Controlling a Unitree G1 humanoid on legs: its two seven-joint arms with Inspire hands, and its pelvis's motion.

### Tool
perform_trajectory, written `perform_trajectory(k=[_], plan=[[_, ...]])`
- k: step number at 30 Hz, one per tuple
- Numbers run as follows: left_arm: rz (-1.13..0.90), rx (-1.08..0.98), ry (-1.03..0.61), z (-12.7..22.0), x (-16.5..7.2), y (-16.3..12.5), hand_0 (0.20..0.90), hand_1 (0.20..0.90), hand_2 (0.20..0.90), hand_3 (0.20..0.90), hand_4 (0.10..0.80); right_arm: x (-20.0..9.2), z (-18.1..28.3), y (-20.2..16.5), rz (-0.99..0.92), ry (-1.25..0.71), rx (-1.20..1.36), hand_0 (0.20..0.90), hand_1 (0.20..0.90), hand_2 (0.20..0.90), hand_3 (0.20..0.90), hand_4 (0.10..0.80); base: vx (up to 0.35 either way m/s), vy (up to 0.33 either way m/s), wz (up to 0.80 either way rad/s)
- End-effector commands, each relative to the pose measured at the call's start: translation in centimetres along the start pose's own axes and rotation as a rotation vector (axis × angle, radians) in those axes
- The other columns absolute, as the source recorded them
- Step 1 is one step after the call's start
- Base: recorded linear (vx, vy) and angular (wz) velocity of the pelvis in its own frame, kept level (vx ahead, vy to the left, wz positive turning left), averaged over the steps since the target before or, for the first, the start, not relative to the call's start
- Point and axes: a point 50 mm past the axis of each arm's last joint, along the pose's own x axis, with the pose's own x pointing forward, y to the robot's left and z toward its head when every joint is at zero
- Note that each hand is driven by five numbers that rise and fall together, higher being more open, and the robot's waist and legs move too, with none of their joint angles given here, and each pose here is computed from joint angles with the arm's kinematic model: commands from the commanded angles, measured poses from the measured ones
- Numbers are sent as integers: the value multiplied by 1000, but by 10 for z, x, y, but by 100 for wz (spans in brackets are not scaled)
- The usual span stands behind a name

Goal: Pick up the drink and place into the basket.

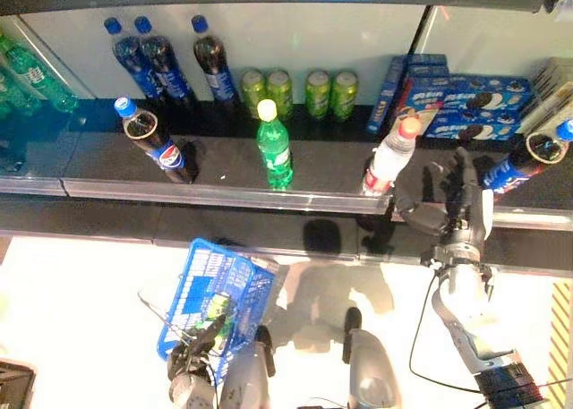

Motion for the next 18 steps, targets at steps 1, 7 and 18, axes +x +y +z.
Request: perform_trajectory(k=[1, 7, 18], plan=[[19, -13, -197, 35, -1, 23, 300, 300, 300, 200, 100, 15, 49, -2, -92, -261, 88, 900, 900, 900, 900, 800, 0, 0, 0], [-56, -23, -212, 41, 0, 9, 300, 300, 300, 200, 100, 29, 66, 8, -130, -306, 125, 900, 900, 900, 900, 800, -40, 12, 4], [-141, -29, -228, 47, -1, -11, 300, 300, 300, 200, 100, 44, 90, 31, -99, -363, 164, 900, 900, 900, 900, 800, -13, 12, 7]])
